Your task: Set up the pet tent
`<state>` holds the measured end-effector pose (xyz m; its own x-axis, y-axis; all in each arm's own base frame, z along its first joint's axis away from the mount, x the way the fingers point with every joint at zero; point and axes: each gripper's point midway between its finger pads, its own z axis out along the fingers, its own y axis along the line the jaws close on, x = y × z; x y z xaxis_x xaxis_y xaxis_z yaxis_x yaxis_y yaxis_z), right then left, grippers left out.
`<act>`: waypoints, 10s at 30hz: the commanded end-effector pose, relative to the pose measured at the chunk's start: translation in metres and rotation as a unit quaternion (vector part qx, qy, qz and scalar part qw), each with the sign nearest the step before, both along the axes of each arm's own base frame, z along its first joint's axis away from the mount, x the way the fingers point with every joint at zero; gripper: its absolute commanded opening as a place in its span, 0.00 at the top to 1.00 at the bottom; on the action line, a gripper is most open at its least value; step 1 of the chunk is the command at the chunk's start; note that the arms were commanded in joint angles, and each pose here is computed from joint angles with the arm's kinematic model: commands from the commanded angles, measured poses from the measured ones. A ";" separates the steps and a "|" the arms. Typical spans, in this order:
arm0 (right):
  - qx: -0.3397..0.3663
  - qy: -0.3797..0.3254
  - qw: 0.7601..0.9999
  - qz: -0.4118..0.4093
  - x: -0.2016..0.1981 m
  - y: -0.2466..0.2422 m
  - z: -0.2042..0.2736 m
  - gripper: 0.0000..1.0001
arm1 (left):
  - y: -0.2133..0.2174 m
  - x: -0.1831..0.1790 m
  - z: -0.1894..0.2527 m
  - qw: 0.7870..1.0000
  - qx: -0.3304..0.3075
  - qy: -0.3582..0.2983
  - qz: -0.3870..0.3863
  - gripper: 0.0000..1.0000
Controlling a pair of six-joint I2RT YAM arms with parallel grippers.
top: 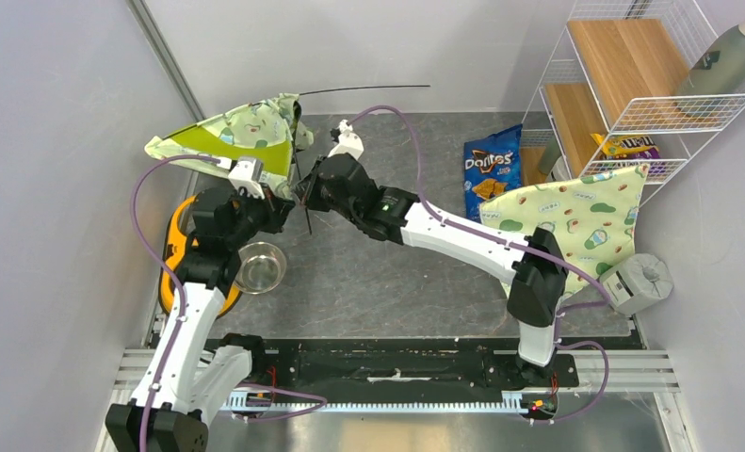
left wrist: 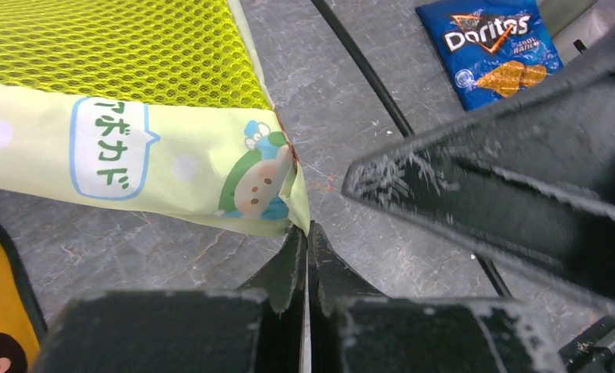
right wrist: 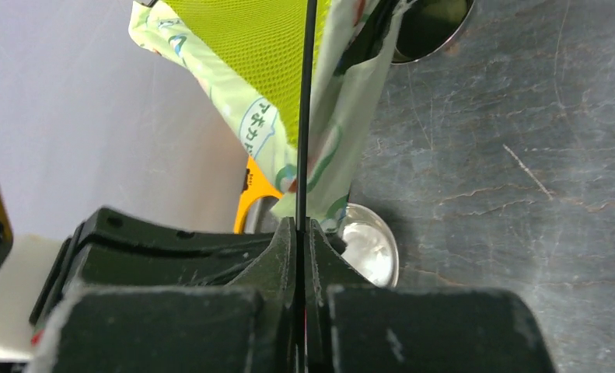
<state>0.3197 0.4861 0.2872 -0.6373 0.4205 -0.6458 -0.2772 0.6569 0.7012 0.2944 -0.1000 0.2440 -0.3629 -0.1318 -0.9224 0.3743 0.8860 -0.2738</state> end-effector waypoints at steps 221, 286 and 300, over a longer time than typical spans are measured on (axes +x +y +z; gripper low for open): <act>0.156 -0.071 0.972 -0.162 0.156 -0.101 0.012 1.00 | -0.017 -0.001 -0.083 0.984 -0.035 0.160 0.068 0.98; 0.234 0.104 0.967 0.004 0.148 -0.057 0.041 1.00 | -0.132 0.158 0.044 0.943 -0.207 -0.240 -0.099 0.17; 0.243 0.114 0.963 0.005 0.149 -0.054 0.037 1.00 | -0.110 0.182 0.046 0.947 -0.213 -0.242 0.006 0.51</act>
